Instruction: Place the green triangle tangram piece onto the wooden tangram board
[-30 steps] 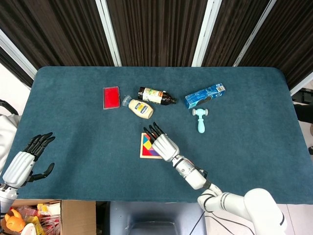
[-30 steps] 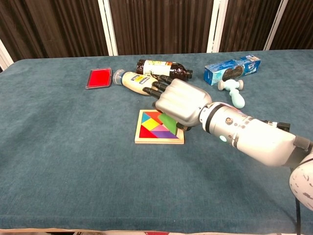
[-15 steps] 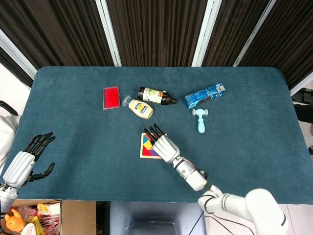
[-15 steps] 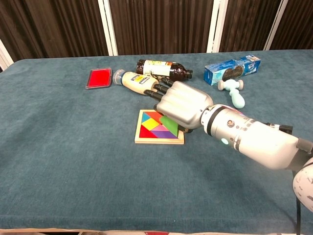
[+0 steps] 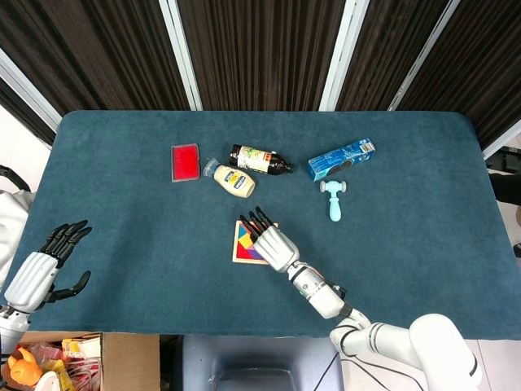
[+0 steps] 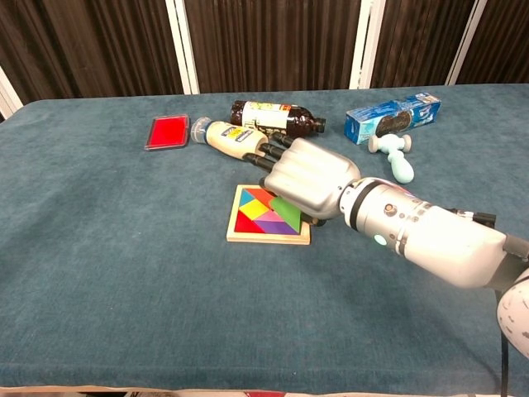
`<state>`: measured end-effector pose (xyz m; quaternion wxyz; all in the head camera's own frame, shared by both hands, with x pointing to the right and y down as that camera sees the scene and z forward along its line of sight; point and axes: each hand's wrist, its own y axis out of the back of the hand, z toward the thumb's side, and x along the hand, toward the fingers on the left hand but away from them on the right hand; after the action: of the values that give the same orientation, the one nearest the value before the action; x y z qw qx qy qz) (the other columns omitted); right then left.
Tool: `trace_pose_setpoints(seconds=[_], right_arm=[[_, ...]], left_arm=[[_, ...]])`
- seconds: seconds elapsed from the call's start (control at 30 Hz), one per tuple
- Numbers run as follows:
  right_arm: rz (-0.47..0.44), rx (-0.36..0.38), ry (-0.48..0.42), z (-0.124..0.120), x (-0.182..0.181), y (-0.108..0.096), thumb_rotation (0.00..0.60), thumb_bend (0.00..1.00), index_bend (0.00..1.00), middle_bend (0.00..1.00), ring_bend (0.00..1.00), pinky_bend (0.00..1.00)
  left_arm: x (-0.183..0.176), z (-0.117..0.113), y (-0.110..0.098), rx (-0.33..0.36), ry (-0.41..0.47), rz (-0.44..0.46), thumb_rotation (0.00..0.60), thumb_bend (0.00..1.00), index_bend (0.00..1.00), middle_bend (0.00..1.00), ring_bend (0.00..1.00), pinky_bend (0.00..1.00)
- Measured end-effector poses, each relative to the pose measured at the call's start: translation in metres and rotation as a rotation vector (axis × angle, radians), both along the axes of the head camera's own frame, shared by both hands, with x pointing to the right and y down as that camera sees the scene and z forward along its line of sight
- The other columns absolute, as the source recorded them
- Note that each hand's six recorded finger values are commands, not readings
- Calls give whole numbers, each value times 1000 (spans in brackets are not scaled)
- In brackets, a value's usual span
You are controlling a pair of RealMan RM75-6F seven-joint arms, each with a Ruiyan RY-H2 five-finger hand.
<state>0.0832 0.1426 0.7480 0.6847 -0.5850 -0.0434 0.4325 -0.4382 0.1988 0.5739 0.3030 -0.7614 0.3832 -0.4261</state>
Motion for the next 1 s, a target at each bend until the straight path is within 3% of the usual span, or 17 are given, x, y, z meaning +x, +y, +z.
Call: trace_pose_setpoints(seconds=[0.73,1.0], right_arm=[[29,0,-16,-8,9,-9,600,438,440,0,0,0],[71,-20,31,-3,27,-20,600,438,412,0,0,0]], left_arm=[[0,-1,0,3,0,-3,600,457,0,0,0,0],[1,1,0,-2,-8,0,600,456,0,0,0,0]])
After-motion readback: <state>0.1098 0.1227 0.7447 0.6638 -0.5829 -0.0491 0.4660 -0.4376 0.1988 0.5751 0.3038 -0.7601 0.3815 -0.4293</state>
